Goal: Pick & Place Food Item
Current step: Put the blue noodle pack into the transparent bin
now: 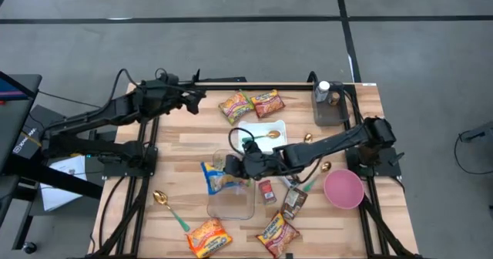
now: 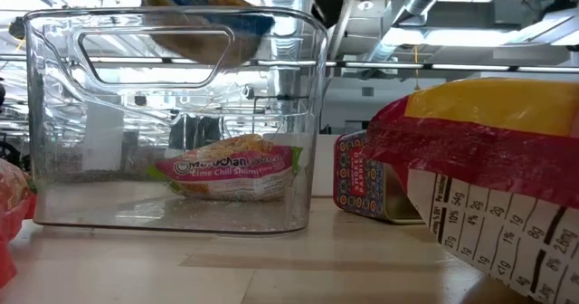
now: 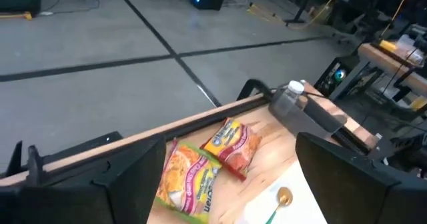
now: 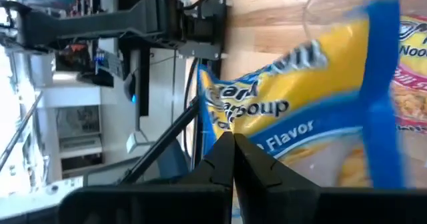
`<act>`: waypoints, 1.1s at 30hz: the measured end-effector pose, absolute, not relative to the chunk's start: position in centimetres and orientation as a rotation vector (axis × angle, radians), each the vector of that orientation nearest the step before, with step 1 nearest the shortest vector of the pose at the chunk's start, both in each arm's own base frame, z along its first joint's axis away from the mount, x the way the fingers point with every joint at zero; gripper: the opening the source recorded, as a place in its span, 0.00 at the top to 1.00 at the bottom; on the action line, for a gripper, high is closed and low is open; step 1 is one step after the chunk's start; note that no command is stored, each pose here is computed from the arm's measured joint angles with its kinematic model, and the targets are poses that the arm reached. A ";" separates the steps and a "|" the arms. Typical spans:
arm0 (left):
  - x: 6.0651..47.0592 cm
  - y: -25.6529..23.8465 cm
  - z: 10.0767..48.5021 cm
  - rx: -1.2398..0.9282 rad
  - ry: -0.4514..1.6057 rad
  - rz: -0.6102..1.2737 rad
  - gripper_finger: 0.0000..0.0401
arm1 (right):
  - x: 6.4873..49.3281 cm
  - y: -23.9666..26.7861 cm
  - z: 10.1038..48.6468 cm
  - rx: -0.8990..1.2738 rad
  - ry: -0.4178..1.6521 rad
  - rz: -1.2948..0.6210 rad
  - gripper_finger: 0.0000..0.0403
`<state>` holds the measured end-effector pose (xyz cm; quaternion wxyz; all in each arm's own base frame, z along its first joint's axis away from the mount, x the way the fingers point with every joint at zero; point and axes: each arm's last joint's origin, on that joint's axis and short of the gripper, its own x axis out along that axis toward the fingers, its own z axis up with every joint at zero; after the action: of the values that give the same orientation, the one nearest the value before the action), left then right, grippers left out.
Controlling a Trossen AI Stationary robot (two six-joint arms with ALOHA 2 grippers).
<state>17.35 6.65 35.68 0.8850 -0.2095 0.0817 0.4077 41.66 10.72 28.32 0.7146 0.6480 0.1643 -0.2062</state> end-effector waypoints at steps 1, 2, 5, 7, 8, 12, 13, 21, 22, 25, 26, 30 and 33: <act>17.2 6.6 35.7 -0.436 0.168 0.846 0.18 | 41.8 10.8 28.3 1.437 0.366 -0.468 1.00; 17.0 6.5 35.7 -0.436 0.179 0.846 0.18 | 42.1 10.9 28.3 1.439 0.364 -0.478 1.00; 16.5 6.4 35.8 -0.436 0.179 0.844 0.18 | 42.3 11.5 28.1 1.432 0.386 -0.542 1.00; 16.3 6.3 35.9 -0.435 0.184 0.846 0.18 | 42.6 11.8 28.0 1.442 0.382 -0.565 1.00; 16.1 6.3 35.9 -0.435 0.181 0.845 0.18 | 42.5 11.9 28.1 1.444 0.387 -0.575 1.00; 15.6 6.1 36.2 -0.436 0.166 0.843 0.18 | 42.0 12.5 28.3 1.459 0.358 -0.625 1.00; 15.6 6.1 36.3 -0.437 0.156 0.842 0.18 | 41.9 12.7 28.2 1.463 0.353 -0.647 1.00; 15.2 6.0 36.4 -0.440 0.151 0.842 0.18 | 40.9 15.0 28.0 1.530 0.328 -0.668 1.00; 15.2 6.0 36.4 -0.440 0.151 0.842 0.18 | 40.8 15.2 28.0 1.534 0.319 -0.673 1.00; 15.3 6.0 36.4 -0.440 0.151 0.842 0.18 | 40.6 15.6 27.9 1.536 0.309 -0.683 1.00; 15.3 6.0 36.4 -0.440 0.151 0.841 0.18 | 40.6 15.7 27.9 1.542 0.307 -0.684 1.00; 15.3 6.0 36.4 -0.440 0.151 0.841 0.18 | 40.3 15.9 27.8 1.543 0.310 -0.701 1.00; 15.3 6.0 36.4 -0.440 0.151 0.842 0.18 | 40.0 16.2 27.7 1.545 0.288 -0.727 1.00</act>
<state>15.25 6.01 36.37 0.8867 -0.2114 0.0727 0.4048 40.04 16.21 27.69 0.6480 0.6796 0.1266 -0.3198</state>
